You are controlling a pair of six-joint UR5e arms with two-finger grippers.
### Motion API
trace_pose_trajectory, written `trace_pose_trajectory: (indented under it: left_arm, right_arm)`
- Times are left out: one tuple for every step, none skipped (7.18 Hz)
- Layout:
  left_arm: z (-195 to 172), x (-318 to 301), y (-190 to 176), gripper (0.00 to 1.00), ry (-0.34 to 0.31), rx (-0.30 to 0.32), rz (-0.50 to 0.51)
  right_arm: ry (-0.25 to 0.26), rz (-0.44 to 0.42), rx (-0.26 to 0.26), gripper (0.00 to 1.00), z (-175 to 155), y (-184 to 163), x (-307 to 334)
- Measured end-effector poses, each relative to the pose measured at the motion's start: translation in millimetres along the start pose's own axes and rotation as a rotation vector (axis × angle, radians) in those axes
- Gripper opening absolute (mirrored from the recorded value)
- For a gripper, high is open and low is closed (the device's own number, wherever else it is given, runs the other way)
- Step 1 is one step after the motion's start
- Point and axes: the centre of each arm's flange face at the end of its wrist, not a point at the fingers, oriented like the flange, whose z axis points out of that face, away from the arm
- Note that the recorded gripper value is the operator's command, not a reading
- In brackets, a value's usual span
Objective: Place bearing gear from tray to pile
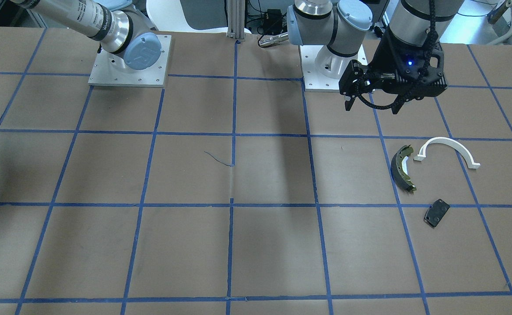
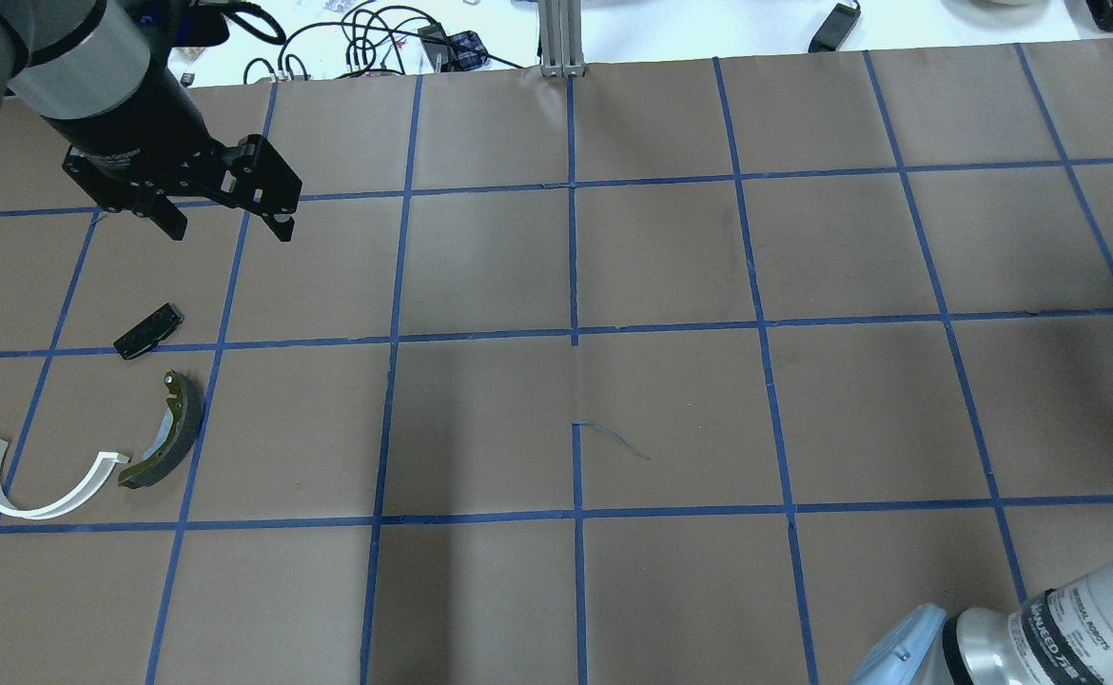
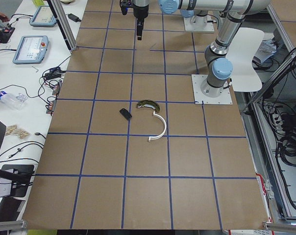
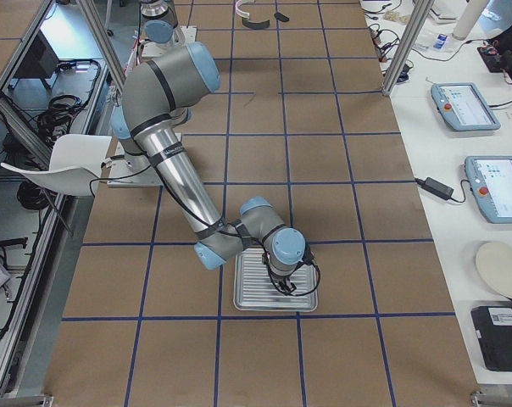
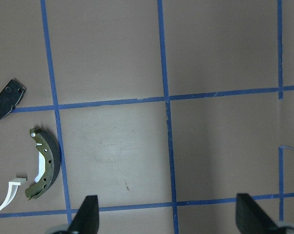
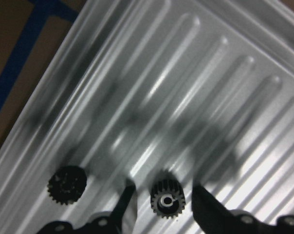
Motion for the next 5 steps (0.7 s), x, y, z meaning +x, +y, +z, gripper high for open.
trace_pose_trajectory:
  left_arm:
    - [0,0,0,1.00,0.000,0.000,0.000]
    - [0,0,0,1.00,0.000,0.000,0.000]
    - [0,0,0,1.00,0.000,0.000,0.000]
    - [0,0,0,1.00,0.000,0.001,0.000]
    - [-1,0,0,1.00,0.000,0.001,0.000]
  right_arm:
    - [0.007,0.001,-0.005,0.05,-5,1,-1]
    - [0.010,0.002,-0.007,0.05,-8,1,-1]
    - [0.017,0.001,-0.007,0.05,-13,1,-1]
    - [0.041,0.005,-0.005,0.05,-31,-3,-2]
    - [0.090,0.012,0.003,0.05,-66,-16,-8]
